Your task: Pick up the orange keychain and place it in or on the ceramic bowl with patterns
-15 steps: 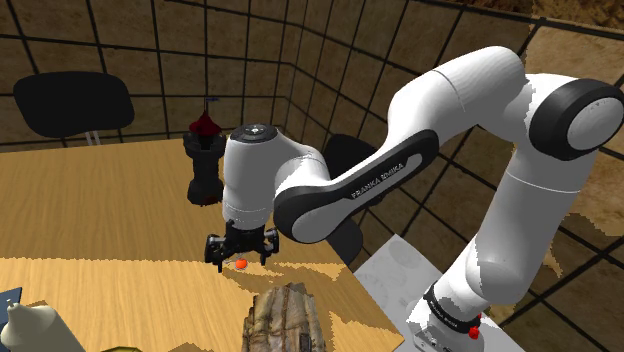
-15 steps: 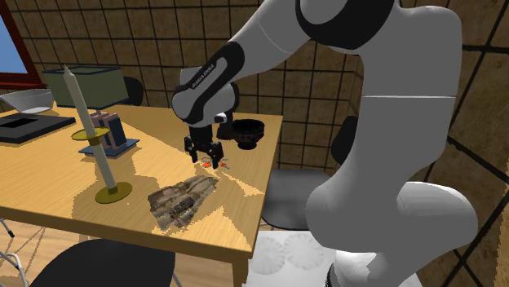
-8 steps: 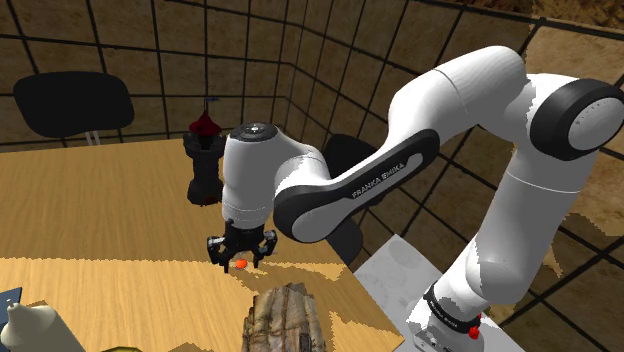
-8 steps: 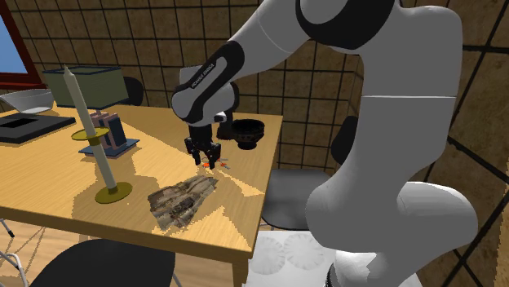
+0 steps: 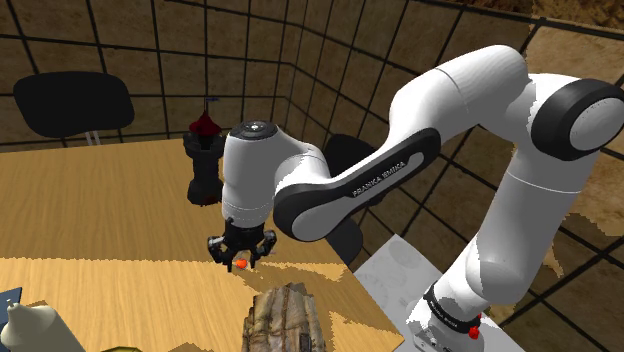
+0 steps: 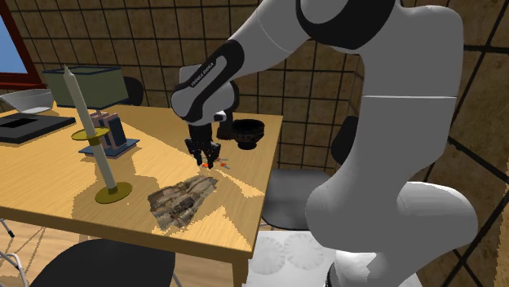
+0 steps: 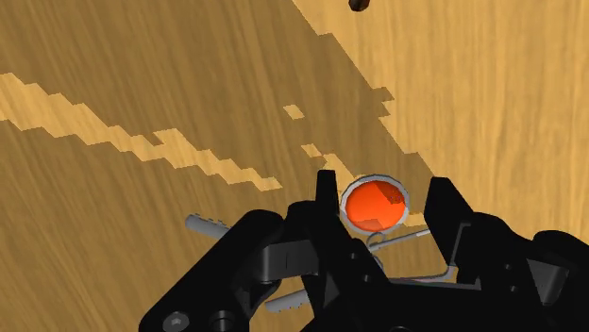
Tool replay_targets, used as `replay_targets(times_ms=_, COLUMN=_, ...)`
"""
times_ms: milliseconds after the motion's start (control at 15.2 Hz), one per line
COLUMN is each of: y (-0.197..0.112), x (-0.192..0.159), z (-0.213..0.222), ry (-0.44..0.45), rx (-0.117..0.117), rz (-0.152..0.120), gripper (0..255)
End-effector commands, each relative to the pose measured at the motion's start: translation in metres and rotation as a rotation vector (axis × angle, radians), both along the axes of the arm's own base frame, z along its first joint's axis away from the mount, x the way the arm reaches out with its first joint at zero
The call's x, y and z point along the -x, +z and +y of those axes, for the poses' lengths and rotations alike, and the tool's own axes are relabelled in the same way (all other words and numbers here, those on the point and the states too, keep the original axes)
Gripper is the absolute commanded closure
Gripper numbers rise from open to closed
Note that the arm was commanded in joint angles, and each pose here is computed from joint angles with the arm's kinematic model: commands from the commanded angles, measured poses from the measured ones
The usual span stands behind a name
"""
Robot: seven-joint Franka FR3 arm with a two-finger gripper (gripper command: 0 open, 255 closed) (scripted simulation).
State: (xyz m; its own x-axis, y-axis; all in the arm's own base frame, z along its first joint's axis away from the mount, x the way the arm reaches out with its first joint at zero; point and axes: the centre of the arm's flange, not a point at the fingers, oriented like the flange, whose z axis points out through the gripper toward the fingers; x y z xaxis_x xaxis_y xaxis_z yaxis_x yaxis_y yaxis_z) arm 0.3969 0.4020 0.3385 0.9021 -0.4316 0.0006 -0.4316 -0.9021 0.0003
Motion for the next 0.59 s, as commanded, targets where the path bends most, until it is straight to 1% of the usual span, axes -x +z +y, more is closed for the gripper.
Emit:
replay_targets(times_ms=0, y=0.005, x=0.001, z=-0.001, ry=0.000, rx=0.000, rz=0.006, gripper=255)
replay_targets(times_ms=528, y=0.047, x=0.001, z=-0.001, ry=0.000, rx=0.000, rz=0.006, gripper=255)
